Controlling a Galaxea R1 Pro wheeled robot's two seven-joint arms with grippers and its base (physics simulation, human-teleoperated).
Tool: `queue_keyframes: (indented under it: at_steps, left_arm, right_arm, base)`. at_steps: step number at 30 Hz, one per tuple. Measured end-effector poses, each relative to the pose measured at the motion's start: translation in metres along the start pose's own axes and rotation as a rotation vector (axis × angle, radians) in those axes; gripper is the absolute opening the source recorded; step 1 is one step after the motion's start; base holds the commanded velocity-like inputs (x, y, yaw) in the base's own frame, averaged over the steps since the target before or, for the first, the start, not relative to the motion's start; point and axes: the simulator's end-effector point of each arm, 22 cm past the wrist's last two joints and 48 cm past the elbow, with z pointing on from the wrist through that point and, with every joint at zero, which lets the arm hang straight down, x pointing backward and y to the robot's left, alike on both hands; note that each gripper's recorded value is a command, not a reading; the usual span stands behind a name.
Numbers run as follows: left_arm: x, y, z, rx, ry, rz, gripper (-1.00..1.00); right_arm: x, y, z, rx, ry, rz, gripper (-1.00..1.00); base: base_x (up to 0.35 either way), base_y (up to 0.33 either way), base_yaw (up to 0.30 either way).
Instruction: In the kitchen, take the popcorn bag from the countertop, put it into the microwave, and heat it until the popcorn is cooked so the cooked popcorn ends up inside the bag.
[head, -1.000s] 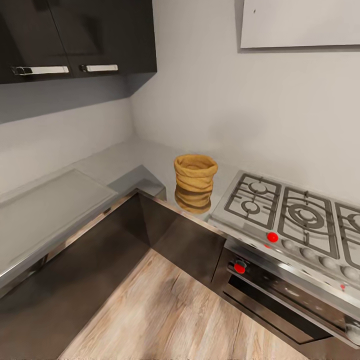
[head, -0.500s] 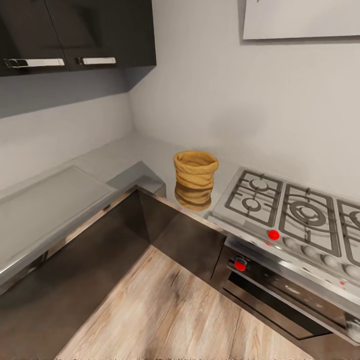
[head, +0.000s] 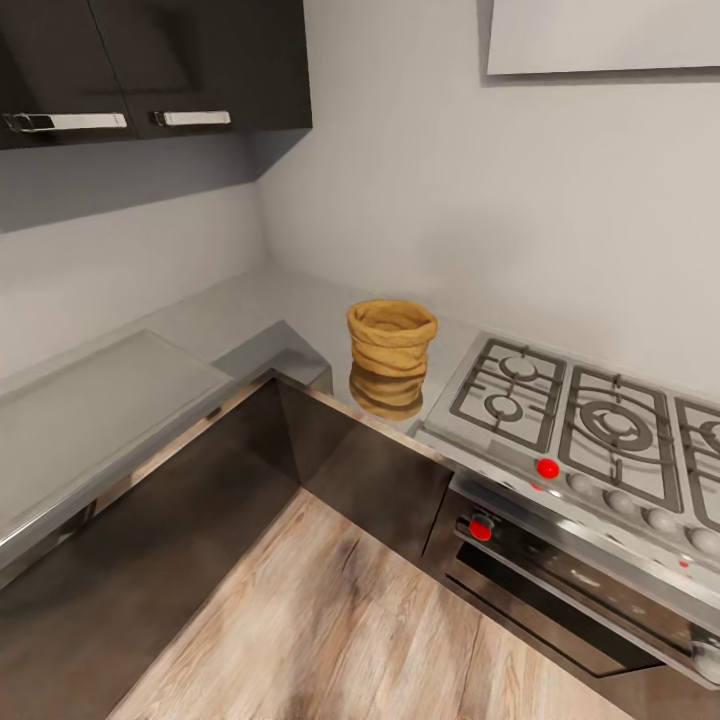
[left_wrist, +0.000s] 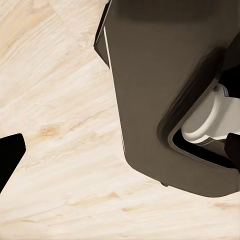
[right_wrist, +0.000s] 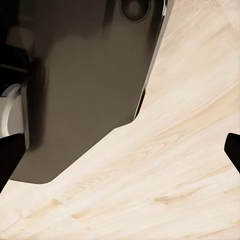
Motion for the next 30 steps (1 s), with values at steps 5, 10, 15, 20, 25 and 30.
queue_keyframes:
  at_steps: [5,10,15,20,25,30]
  left_arm:
    - [0.000,-0.001,0.000,0.001,0.000,0.003,1.00]
    - [0.001,-0.001,0.000,0.002,0.001,0.008,1.00]
    - [0.001,-0.002,0.000,0.003,0.001,0.014,1.00]
    - [0.001,-0.001,0.000,-0.001,0.001,0.014,1.00]
    - [0.001,-0.001,0.000,-0.001,0.001,0.014,1.00]
    - [0.002,-0.004,0.000,0.000,0.002,0.014,1.00]
  right_arm:
    - [0.001,-0.003,0.000,0.005,0.005,-0.004,1.00]
    - [-0.020,-0.004,-0.001,0.004,-0.040,-0.011,1.00]
    - [-0.149,0.000,-0.020,0.031,-0.266,-0.079,1.00]
    - [-0.267,0.042,-0.081,-0.005,-0.336,-0.148,1.00]
    - [-0.350,0.098,-0.191,-0.077,-0.404,-0.179,1.00]
    - [-0.375,0.132,-0.271,-0.104,-0.468,-0.200,1.00]
  base:
    - [0.000,0.000,0.000]
    - [0.000,0.000,0.000]
    - [0.000,0.000,0.000]
    - [0.000,0.000,0.000]
    - [0.000,0.000,0.000]
    - [0.000,0.000,0.000]
